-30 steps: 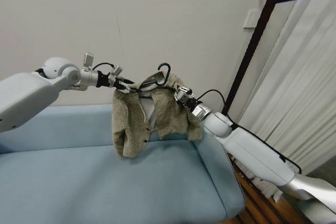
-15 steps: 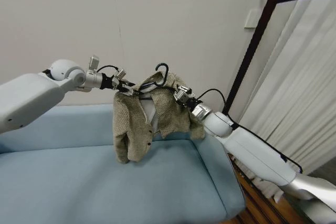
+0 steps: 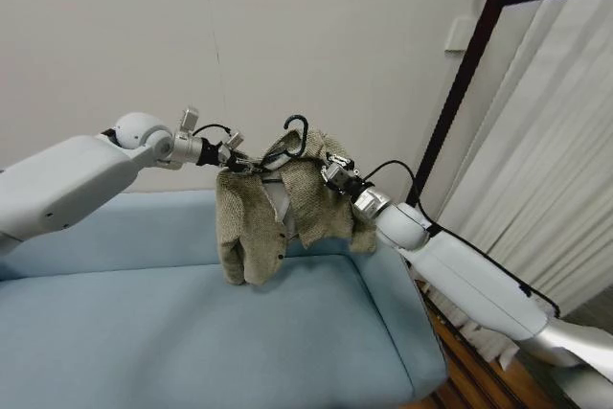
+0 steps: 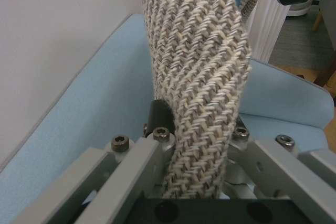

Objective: Pick up the clothes from the sofa and hang them on the clothes hanger.

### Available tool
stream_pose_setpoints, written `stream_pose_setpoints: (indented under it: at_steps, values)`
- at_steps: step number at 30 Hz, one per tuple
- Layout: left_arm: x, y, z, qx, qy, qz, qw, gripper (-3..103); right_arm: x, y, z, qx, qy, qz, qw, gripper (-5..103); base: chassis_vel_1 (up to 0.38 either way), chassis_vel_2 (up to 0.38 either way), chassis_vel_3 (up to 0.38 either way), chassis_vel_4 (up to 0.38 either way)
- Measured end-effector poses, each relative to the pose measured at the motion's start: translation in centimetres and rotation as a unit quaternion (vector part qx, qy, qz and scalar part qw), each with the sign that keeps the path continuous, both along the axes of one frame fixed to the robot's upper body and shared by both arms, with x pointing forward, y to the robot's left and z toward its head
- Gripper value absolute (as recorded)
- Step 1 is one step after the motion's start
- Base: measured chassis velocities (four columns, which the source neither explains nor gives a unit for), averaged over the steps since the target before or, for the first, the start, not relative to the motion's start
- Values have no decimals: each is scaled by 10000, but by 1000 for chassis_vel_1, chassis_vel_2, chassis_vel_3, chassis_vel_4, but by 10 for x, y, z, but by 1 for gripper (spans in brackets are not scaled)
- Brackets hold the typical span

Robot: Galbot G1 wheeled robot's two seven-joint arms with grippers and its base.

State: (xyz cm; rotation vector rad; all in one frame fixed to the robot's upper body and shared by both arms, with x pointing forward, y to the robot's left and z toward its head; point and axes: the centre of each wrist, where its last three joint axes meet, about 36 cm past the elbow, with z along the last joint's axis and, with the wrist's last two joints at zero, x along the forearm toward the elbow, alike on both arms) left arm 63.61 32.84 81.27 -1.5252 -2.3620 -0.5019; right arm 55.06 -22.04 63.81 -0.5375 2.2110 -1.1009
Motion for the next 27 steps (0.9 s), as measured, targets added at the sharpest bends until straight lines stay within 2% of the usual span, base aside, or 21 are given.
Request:
stream_pose_setpoints:
  at_steps: [15,18,19,20,21,23,24,27]
  values:
    - [6,0,-1,128,-244,-110,9996,11,-2,-2,0,44,104,-14,9999,11,0,0,0,0]
    - [5,-1,3,152,-291,-134,9994,8,-5,-3,1,95,125,-24,9999,27,0,0,0,0]
    - [5,-1,3,152,-291,-134,9994,8,-5,-3,1,95,125,-24,9999,27,0,0,0,0]
    - [4,0,4,159,-305,-139,9993,8,-6,-5,3,109,165,-34,9998,32,0,0,0,0]
    - [4,0,5,162,-315,-142,9993,8,-6,-6,4,124,189,-39,9997,32,0,0,0,0]
    - [1,2,8,170,-342,-154,9992,8,-8,-13,7,213,315,-52,9993,42,0,0,0,0]
    - [1,2,8,170,-342,-154,9992,8,-8,-13,7,213,315,-52,9993,42,0,0,0,0]
    - [-1,5,11,176,-374,-159,9990,8,-8,-22,12,236,389,-66,9989,59,0,0,0,0]
